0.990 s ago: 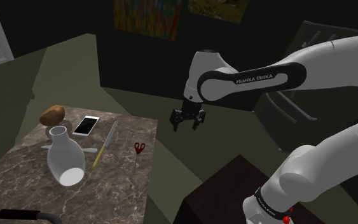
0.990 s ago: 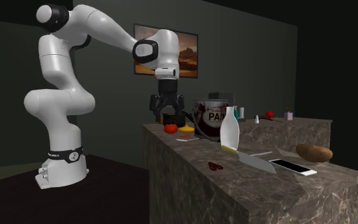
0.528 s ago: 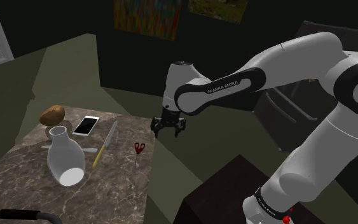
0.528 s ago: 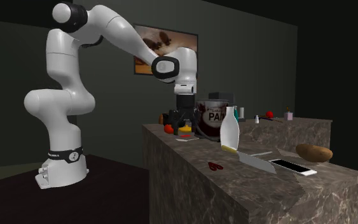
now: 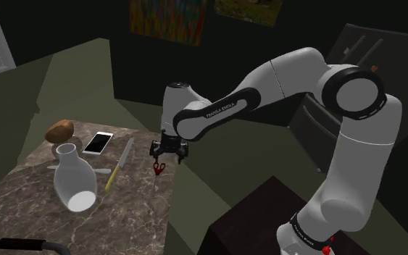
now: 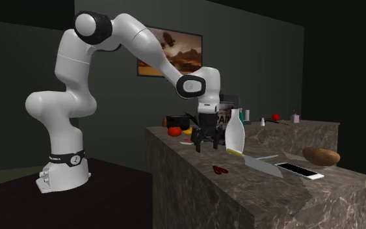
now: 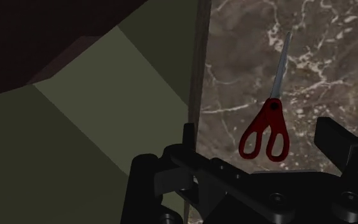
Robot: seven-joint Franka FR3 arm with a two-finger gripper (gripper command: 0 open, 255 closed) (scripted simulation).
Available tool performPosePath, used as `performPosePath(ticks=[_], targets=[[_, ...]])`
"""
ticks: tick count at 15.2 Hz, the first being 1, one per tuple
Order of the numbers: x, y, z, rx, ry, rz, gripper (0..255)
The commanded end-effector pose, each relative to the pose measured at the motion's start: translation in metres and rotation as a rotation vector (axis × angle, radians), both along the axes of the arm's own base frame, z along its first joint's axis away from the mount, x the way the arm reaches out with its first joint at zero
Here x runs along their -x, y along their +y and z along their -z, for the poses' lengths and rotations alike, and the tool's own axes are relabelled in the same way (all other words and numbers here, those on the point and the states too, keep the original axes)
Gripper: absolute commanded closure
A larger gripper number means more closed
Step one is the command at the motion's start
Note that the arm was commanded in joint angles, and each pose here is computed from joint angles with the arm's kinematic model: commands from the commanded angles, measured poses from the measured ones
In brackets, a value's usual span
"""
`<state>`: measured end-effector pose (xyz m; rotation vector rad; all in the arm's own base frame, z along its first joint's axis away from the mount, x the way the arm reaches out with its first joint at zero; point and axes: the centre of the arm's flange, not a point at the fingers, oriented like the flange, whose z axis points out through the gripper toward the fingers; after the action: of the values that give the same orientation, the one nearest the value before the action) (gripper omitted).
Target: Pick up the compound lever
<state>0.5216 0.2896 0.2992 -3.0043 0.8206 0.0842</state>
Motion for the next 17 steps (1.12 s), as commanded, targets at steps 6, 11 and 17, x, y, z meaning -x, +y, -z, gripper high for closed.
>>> performPosePath(ticks=[6, 11, 17], targets=[[-0.028, 0.027, 0.05, 0.002, 0.006, 0.04, 0], [-0.028, 0.027, 0.074, 0.002, 0.006, 0.04, 0], [-0.028, 0.027, 0.074, 0.001, 0.006, 0.04, 255]])
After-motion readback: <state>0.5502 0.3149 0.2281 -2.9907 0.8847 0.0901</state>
